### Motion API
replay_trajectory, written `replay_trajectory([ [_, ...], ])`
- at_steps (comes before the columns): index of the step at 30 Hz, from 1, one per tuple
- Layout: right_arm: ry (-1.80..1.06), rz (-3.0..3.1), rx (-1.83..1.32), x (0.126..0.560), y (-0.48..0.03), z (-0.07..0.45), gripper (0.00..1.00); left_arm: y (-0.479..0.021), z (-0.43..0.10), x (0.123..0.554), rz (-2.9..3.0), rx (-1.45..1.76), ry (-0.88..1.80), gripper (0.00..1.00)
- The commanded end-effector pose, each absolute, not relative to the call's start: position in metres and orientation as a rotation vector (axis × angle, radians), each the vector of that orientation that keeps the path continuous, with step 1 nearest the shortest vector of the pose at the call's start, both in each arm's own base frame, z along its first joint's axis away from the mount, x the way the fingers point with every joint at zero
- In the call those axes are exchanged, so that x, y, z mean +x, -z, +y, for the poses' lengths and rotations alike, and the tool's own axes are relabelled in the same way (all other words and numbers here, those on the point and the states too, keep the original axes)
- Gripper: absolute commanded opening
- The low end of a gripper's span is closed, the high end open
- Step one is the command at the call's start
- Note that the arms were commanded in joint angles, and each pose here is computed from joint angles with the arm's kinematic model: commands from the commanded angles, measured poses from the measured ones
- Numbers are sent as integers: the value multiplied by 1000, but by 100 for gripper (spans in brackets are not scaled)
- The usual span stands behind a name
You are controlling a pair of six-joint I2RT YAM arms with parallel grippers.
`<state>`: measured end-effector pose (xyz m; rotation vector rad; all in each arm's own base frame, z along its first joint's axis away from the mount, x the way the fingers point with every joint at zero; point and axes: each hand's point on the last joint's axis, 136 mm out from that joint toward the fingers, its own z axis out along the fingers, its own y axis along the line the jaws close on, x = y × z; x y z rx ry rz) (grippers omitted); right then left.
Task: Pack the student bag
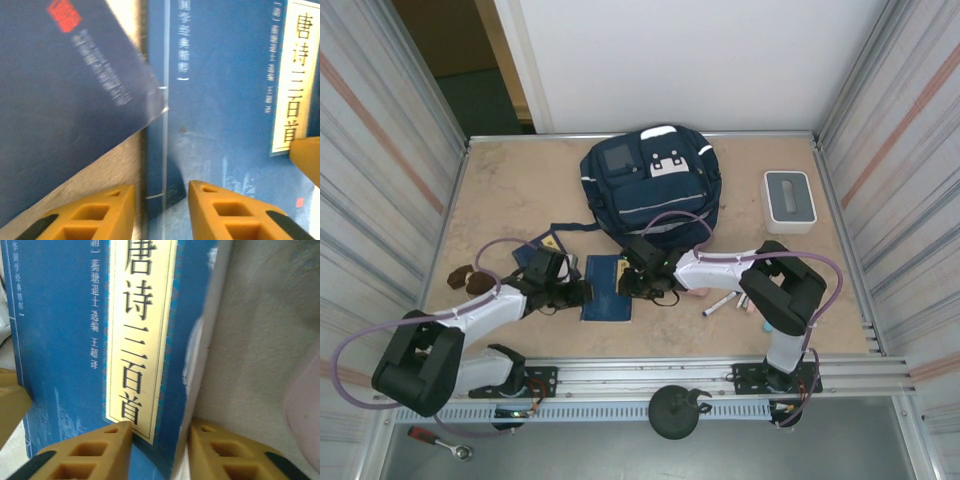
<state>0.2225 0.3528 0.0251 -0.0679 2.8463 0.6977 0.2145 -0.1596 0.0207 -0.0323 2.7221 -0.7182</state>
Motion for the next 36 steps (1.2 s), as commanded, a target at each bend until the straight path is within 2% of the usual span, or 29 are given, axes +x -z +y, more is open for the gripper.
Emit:
replay_trajectory([
  [1,-739,2781,-49,231,-32,367,24,-22,-190,200,2704,70,936,30],
  [4,-747,2769,-40,231,-32,366,15,-21,-191,199,2703,76,943,28],
  [7,-748,2749,-44,232,-35,364,1,-22,-192,199,2697,80,949,28],
  [8,-757,2738,-56,232,-37,364,0,-22,-191,199,2696,81,948,28],
  [11,-787,2717,-127,229,-45,365,0,-25,-190,200,2684,74,943,32],
  [17,-918,2667,-297,218,-72,365,0,-50,-182,210,2587,38,941,56],
  [19,-1025,2633,-301,217,-86,369,0,-60,-176,214,2543,4,963,61],
  [30,-1381,2470,-314,220,-150,390,0,-95,-133,231,2286,-364,1225,79],
  [36,-1458,2421,-281,229,-168,385,0,-109,-132,229,2199,-356,1300,89],
])
